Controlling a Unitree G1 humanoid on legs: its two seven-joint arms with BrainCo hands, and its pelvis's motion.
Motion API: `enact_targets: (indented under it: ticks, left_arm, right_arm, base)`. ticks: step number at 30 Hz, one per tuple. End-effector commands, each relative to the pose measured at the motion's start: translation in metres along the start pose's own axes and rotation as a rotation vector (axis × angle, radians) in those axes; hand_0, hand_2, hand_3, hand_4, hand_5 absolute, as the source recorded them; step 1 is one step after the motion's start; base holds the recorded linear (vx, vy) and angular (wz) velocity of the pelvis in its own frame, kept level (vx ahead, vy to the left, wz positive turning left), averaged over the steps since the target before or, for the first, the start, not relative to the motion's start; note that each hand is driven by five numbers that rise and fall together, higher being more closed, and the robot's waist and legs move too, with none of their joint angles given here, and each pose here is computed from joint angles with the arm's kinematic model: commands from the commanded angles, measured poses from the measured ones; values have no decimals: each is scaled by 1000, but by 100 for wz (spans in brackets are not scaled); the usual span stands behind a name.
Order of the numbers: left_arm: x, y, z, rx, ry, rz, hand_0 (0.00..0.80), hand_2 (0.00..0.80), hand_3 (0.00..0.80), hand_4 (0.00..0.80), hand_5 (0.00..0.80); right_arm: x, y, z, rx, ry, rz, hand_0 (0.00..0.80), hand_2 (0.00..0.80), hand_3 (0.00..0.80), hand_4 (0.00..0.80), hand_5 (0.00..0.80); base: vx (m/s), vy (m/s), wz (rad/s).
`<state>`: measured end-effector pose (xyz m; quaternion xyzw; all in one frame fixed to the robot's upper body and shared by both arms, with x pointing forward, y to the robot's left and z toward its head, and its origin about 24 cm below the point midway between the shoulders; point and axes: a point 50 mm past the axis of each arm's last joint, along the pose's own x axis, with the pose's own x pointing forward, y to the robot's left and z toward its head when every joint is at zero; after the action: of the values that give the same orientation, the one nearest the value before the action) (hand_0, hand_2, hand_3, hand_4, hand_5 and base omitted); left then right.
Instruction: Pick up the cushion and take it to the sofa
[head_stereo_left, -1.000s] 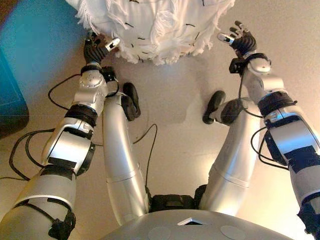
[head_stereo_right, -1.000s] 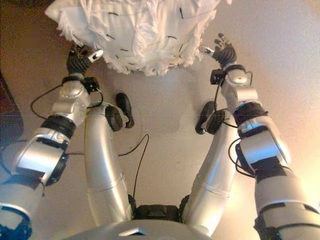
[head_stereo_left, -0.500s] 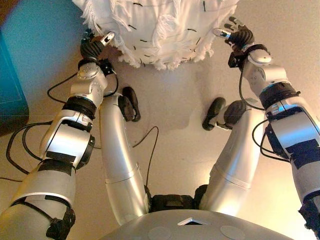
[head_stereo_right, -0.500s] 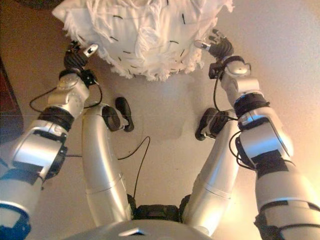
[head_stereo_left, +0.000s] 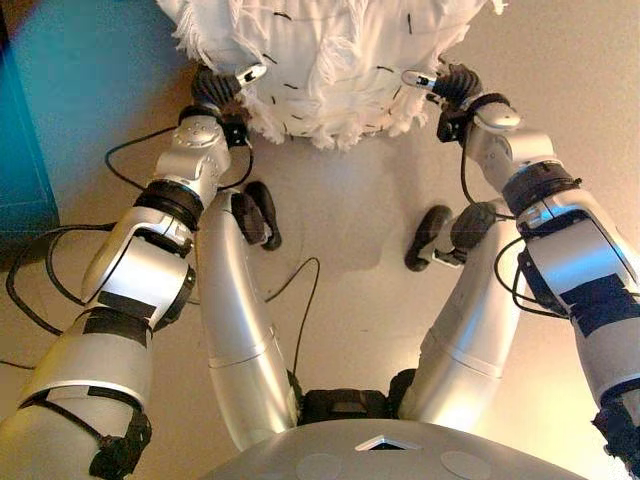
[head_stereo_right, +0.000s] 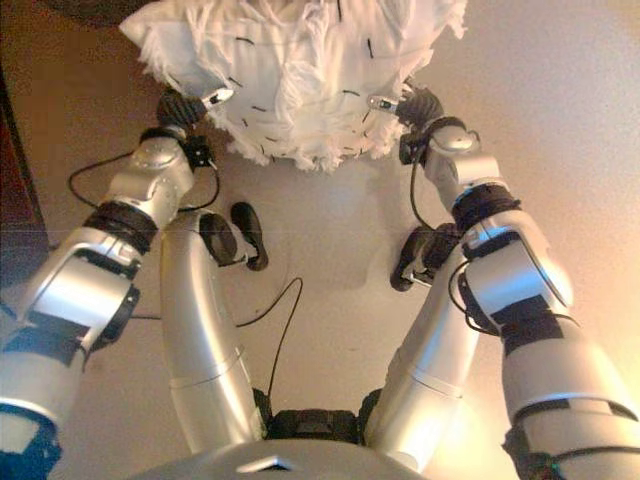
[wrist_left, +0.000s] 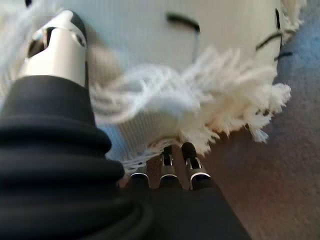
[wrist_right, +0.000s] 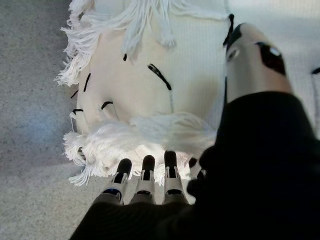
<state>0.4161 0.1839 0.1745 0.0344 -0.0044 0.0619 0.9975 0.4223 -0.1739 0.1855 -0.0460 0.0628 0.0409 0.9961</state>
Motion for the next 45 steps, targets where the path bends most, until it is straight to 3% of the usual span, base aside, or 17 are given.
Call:
enact_targets:
  ticks: [1, 2, 3, 4, 5, 6, 12, 21, 31, 38, 45]
  left_arm:
    - [1, -28, 29, -22, -107, -122, 0, 0, 0, 0, 0]
    - [0, -32, 29, -24, -108, -144, 445, 445, 445, 445, 445]
    - [-1, -36, 29, -24, -108, -157, 800, 800, 800, 800, 800]
    - [-2, -40, 29, -27, -111, -175, 800, 800, 800, 800, 800]
    - [-2, -42, 27, -25, -113, -185, 800, 800, 800, 800, 800]
    - [-4, -44, 26, -24, -116, -192, 800, 800, 800, 800, 800]
    - [-9, -54, 22, -7, -127, -210, 800, 800, 800, 800, 800]
    - [-14, -57, 16, -27, -154, -269, 800, 800, 800, 800, 800]
    - [-34, -53, 24, -139, -396, -305, 800, 800, 800, 800, 800]
    - [-48, -42, 19, -157, -509, -253, 800, 800, 800, 800, 800]
    - [-63, -35, -2, -152, -488, -286, 800, 800, 800, 800, 800]
  right_arm:
    - [5, 43, 25, 34, -67, 125, 0, 0, 0, 0, 0]
    - [5, 47, 25, 45, -77, 144, 0, 0, 0, 0, 0]
    - [4, 49, 26, 69, -85, 154, 0, 0, 0, 0, 0]
    - [4, 53, 26, 102, -98, 176, 125, 125, 125, 125, 125]
    - [4, 54, 28, 115, -118, 184, 706, 706, 706, 706, 706]
    - [3, 58, 28, 107, -132, 199, 800, 800, 800, 800, 800]
    - [1, 63, 23, 37, -118, 217, 800, 800, 800, 800, 800]
    - [-3, 67, 22, 86, -163, 291, 800, 800, 800, 800, 800]
    - [-24, 66, 27, 210, -380, 339, 800, 800, 800, 800, 800]
    - [-43, 55, 10, 180, -480, 405, 800, 800, 800, 800, 800]
    - [-67, 56, -35, 264, -481, 393, 800, 800, 800, 800, 800]
  base:
    - [14, 10, 10]
    - [15, 8, 8]
    - [21, 12, 4]
    - [0, 0, 0]
    - [16, 1, 4]
    - [11, -4, 6]
    - [5, -1, 4]
    - [1, -1, 1]
    - [-62, -4, -9]
    - [-91, 19, -36]
    - [58, -51, -4]
